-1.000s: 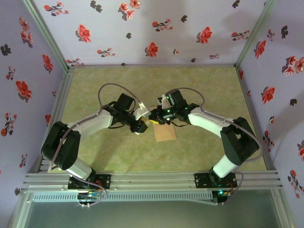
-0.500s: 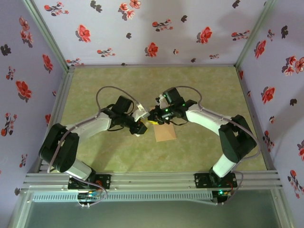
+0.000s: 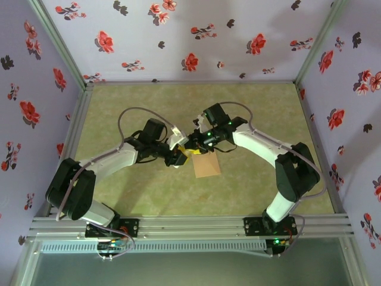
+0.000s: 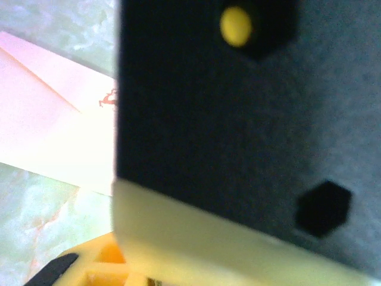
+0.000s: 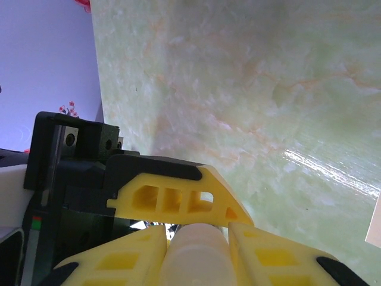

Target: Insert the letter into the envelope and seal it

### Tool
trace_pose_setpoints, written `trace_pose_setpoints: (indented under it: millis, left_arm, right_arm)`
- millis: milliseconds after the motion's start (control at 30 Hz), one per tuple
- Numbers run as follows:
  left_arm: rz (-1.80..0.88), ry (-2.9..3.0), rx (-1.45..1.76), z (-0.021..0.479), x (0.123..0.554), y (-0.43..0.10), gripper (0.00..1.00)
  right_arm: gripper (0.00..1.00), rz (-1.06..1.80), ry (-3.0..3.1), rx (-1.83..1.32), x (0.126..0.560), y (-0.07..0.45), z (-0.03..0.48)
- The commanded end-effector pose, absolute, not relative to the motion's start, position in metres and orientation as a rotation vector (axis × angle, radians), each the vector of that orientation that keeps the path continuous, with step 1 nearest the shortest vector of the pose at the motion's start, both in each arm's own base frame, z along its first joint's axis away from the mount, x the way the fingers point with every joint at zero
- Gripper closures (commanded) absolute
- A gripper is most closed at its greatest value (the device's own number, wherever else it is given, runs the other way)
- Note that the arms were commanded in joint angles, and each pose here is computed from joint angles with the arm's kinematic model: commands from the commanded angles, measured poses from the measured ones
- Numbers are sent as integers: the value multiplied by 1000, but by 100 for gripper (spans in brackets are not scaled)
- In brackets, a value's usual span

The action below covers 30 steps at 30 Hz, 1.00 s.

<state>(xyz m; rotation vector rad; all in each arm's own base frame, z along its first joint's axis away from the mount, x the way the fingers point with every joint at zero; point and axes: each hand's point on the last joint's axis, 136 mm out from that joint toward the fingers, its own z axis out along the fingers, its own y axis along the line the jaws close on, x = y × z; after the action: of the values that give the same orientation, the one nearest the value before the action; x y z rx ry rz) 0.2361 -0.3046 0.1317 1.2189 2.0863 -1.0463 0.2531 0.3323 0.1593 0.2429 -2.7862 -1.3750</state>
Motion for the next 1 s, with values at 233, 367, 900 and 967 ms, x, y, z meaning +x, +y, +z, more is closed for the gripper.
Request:
trace_pose_setpoints:
  millis: [233,367,900,967]
  left_arm:
    - [-1099,1945,1236,154,235,-319,100]
    - [-1109,1943,1237,155,235,-320,100]
    - [-1087,1909,1263,163,235,-319,100]
    - [-1086,1911,1266,163,235,-319,100]
  right_arm:
    - [68,-1453,-2757,319,250,324,190]
    - [63,-1464,-2772,310,253,318,195]
    - [65,-1489,-2822,252,264,302,199]
    - [66,-1496,-2823,242,265,301,200]
